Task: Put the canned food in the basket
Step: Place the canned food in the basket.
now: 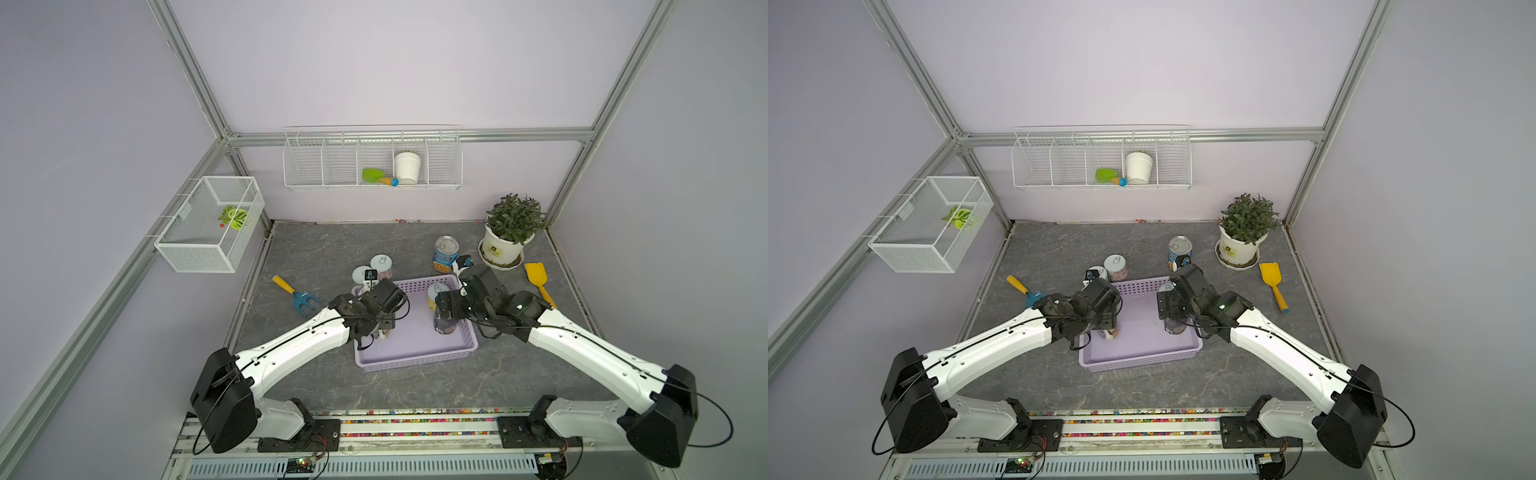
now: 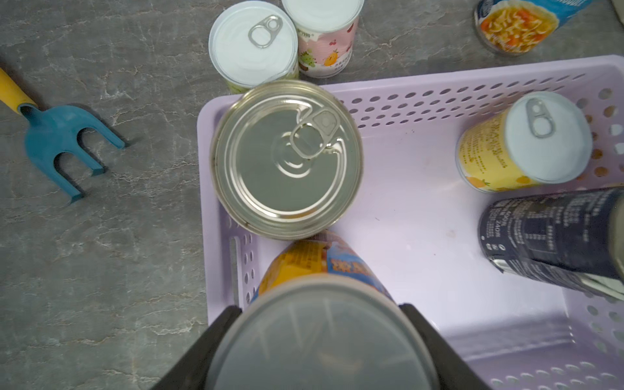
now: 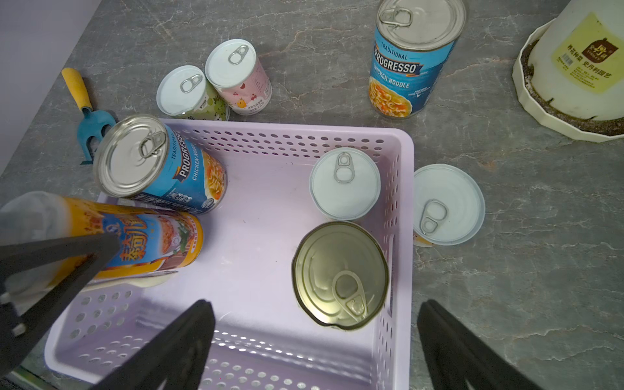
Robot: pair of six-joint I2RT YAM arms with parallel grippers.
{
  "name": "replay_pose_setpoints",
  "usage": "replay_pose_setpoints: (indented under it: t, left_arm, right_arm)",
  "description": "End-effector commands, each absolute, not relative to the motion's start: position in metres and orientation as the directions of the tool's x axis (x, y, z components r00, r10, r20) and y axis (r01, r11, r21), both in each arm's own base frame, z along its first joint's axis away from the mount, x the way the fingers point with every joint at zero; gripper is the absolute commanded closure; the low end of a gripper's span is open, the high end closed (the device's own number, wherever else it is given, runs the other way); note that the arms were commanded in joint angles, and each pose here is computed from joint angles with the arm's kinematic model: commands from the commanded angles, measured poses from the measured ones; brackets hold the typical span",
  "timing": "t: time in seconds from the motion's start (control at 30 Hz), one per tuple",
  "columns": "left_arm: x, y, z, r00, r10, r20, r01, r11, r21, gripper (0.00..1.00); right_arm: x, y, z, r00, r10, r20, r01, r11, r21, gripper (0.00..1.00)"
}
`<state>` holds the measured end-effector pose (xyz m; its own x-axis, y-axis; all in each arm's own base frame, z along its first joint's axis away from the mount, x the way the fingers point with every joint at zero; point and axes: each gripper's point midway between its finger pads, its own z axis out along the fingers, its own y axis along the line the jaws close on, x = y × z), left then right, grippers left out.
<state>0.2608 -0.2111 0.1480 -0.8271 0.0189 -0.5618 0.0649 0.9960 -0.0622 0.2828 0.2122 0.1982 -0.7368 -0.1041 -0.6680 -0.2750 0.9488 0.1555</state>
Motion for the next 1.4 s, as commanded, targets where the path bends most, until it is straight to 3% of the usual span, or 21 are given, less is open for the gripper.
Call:
replay_pose_setpoints:
  t: [0.0,0.5,0.57,0.7,1.0,1.37]
  left_arm:
    - [0.285,-0.208,0.173,-0.753,-0.067,-0.654,0.005,0.994,-0.108,0.68]
    - [0.299,-0.194,0.155,-0.748,-0.045,-0.663,-0.053,0.999,-0.007,0.65]
    - [0.299,-0.194,0.153,-0.753,-0.044,-0.656,-0.057,0.998,-0.001,0.61]
    - [0.301,-0.190,0.152,-0.749,-0.043,-0.661,-0.078,0.997,0.023,0.34]
    - [0.296,-0.186,0.157,-0.754,-0.051,-0.655,-0.080,0.997,0.013,0.00]
    - [0.265,-0.166,0.191,-0.727,-0.147,-0.670,-0.082,0.988,-0.128,0.00]
  right_arm:
    - [0.285,0.209,0.192,-0.737,-0.108,-0.667,-0.261,0.956,0.133,0.02]
    - [0.289,0.205,0.186,-0.750,-0.110,-0.652,-0.230,0.968,0.101,0.02]
    - [0.289,0.205,0.185,-0.752,-0.111,-0.650,-0.229,0.968,0.100,0.02]
    - [0.291,0.205,0.185,-0.752,-0.109,-0.650,-0.222,0.970,0.094,0.02]
    - [0.300,0.204,0.197,-0.734,-0.085,-0.674,-0.201,0.975,0.096,0.02]
    - [0.370,0.183,0.215,-0.769,0.071,-0.635,-0.040,0.987,0.159,0.02]
